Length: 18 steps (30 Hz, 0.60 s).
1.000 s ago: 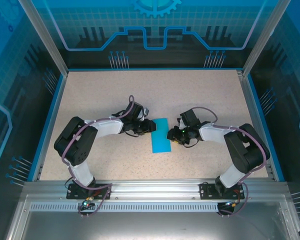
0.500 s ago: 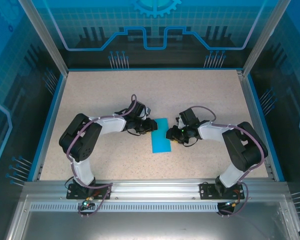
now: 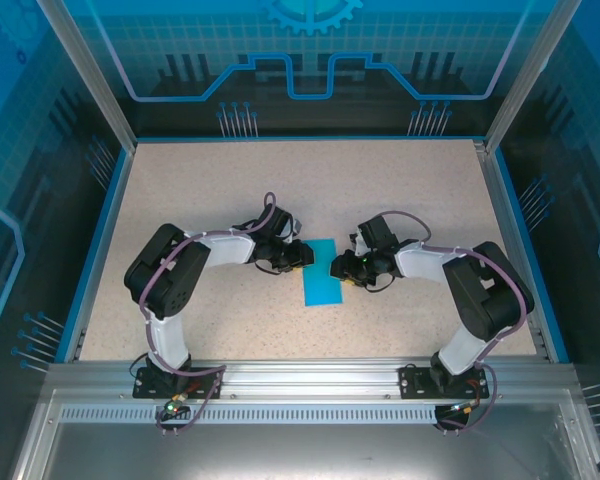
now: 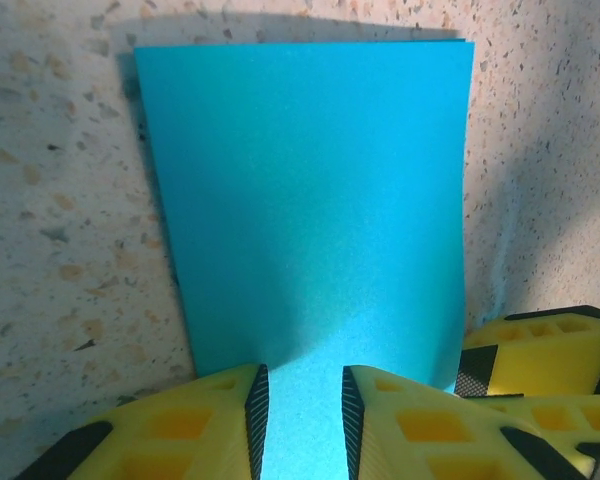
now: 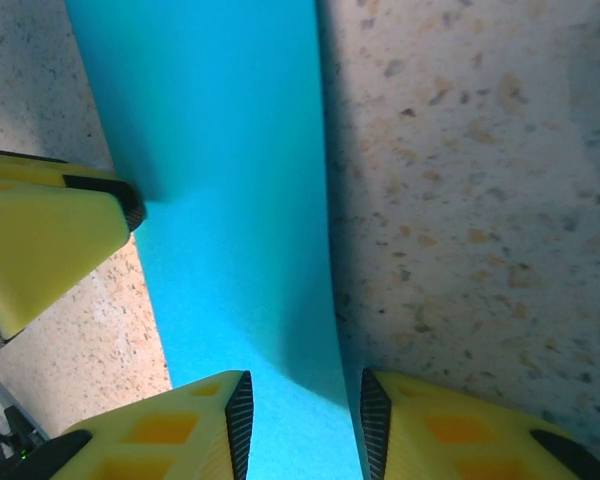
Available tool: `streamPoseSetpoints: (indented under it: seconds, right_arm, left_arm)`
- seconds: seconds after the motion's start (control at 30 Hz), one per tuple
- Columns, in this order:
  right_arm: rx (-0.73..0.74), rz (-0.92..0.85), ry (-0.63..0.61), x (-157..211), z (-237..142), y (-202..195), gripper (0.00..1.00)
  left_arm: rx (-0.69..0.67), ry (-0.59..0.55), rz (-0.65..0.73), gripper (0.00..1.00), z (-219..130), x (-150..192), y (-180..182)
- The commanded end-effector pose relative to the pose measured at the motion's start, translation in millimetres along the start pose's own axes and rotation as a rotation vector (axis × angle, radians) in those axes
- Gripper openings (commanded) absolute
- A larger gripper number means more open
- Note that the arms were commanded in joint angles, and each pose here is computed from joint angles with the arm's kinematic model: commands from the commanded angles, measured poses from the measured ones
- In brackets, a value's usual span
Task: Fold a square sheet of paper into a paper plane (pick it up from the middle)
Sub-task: Third fold the triangle at the center of the table.
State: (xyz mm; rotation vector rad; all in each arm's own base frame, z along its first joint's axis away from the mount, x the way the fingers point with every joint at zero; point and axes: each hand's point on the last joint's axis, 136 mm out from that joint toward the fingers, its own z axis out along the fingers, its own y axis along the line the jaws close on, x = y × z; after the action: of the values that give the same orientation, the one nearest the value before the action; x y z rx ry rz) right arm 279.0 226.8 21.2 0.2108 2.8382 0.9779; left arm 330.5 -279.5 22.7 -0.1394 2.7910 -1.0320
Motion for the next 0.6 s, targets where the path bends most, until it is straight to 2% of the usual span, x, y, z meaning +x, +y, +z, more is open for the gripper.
streamPoseSetpoints:
  seconds: [0.0,0.3,0.37,0.57]
  right_arm:
    - [-0.056,-0.017,0.014,-1.9,-1.4,10.8,0.37]
    - [-0.033,-0.017,-0.006,-6.6,-8.6,8.2,0.34]
    - [-0.001,0.004,0.004,-7.8,-6.8,0.3,0.30]
    - [-0.062,0.029,0.012,-8.4,-2.4,4.7,0.19]
  left_arm:
    - [0.004,0.037,0.026,0.29,2.8,5.5,-0.3]
    - [0.006,0.050,0.059,0.29,0.7,6.5,-3.1]
    - [0.015,0.049,0.074,0.29,-1.7,6.8,-6.6]
    - [0.036,0.024,0.121,0.32,-14.0,7.6,-15.2]
